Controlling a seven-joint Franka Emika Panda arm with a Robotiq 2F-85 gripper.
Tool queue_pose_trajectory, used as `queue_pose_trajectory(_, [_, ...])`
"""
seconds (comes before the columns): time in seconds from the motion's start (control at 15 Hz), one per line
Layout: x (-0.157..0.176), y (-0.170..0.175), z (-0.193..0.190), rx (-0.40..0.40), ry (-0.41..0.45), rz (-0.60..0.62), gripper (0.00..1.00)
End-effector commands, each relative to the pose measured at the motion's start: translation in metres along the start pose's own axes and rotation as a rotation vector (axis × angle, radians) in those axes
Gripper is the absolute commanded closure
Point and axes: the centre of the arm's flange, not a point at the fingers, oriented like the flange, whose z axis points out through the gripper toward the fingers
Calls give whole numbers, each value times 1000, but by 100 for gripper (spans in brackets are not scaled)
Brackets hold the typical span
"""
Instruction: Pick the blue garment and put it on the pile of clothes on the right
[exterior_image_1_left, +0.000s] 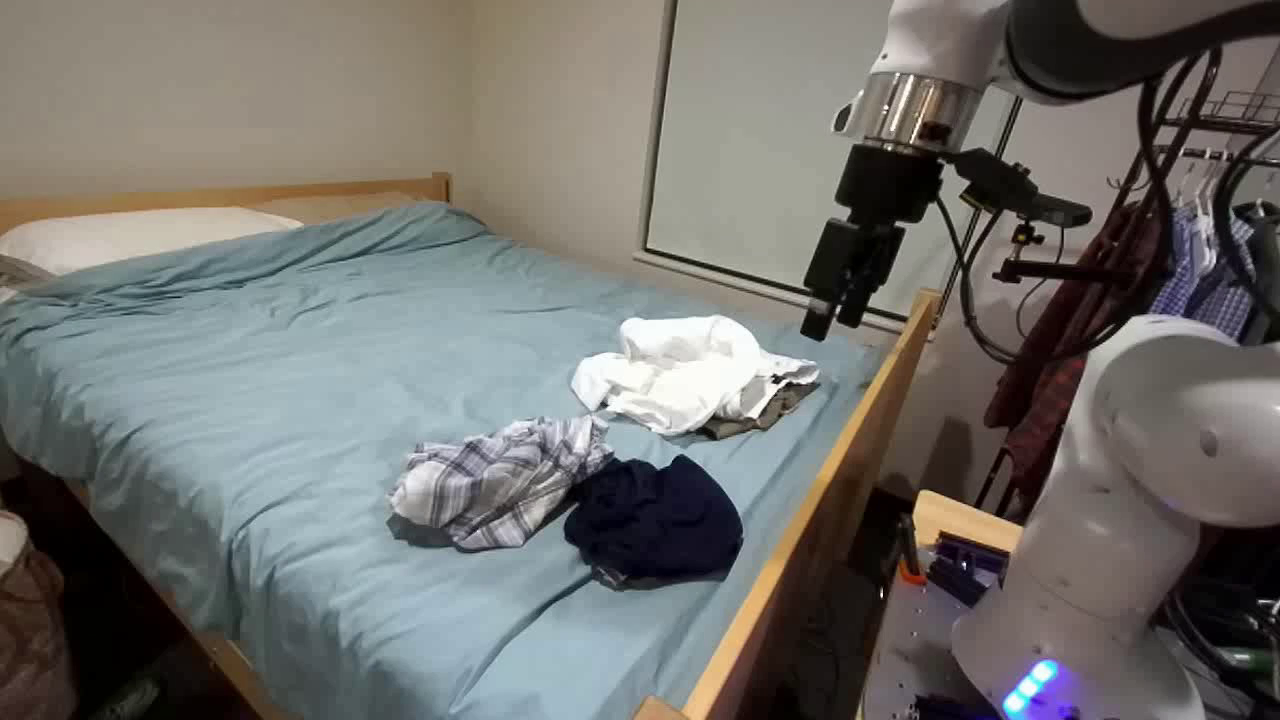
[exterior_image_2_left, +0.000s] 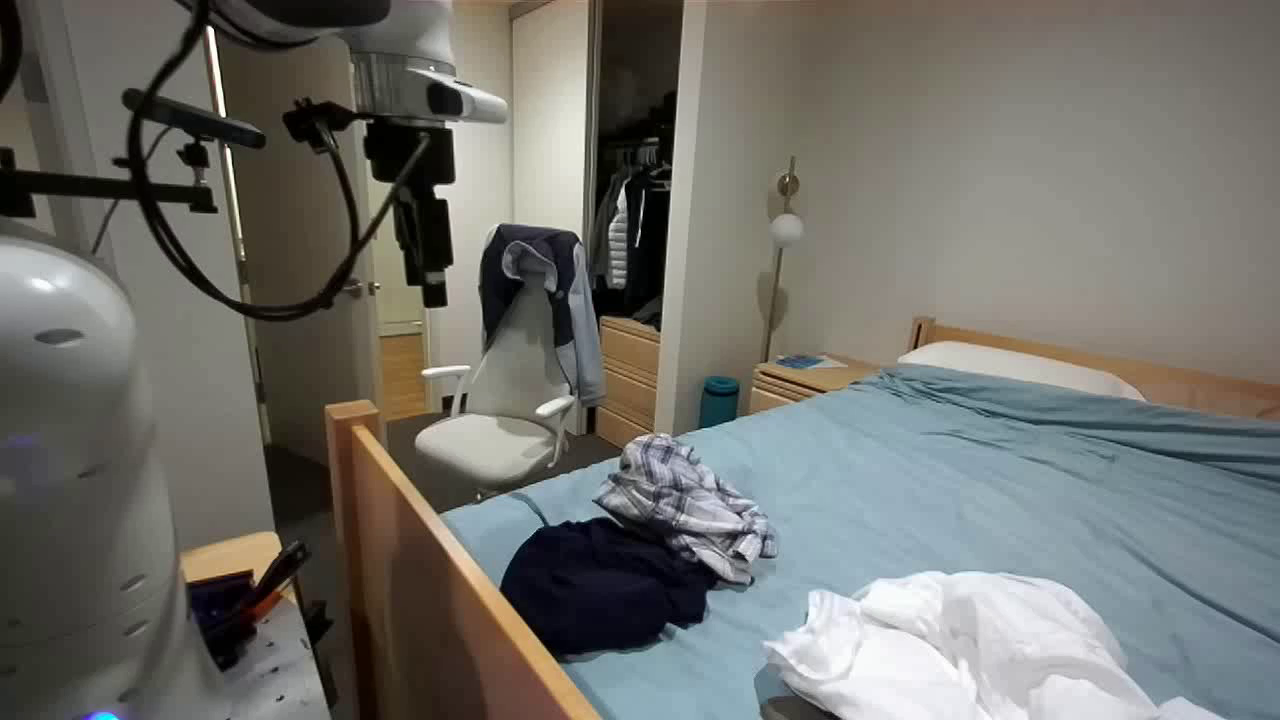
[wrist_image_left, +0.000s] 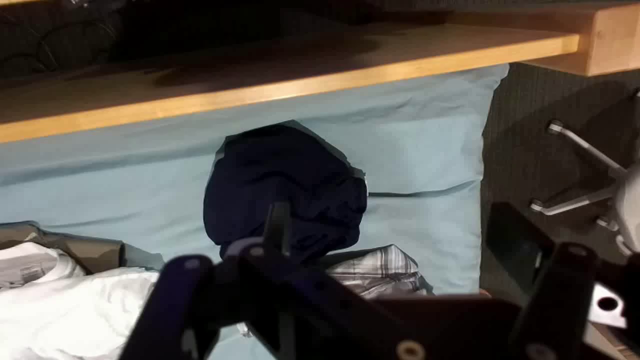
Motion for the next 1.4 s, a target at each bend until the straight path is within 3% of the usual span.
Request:
queue_pose_trajectory(0.0, [0, 0, 0, 0, 0, 0, 0])
queue_pose_trajectory(0.47, [80, -45, 59, 59, 60, 12, 0])
queue_pose_trajectory(0.73, [116, -57, 142, -17, 86, 28, 0])
queue_pose_trajectory(1.07, [149, -47, 237, -148, 203, 100, 0])
queue_pose_trajectory(1.13, [119, -44, 197, -76, 175, 49, 0])
queue_pose_trajectory(1.33, [130, -35, 227, -86, 165, 79, 0])
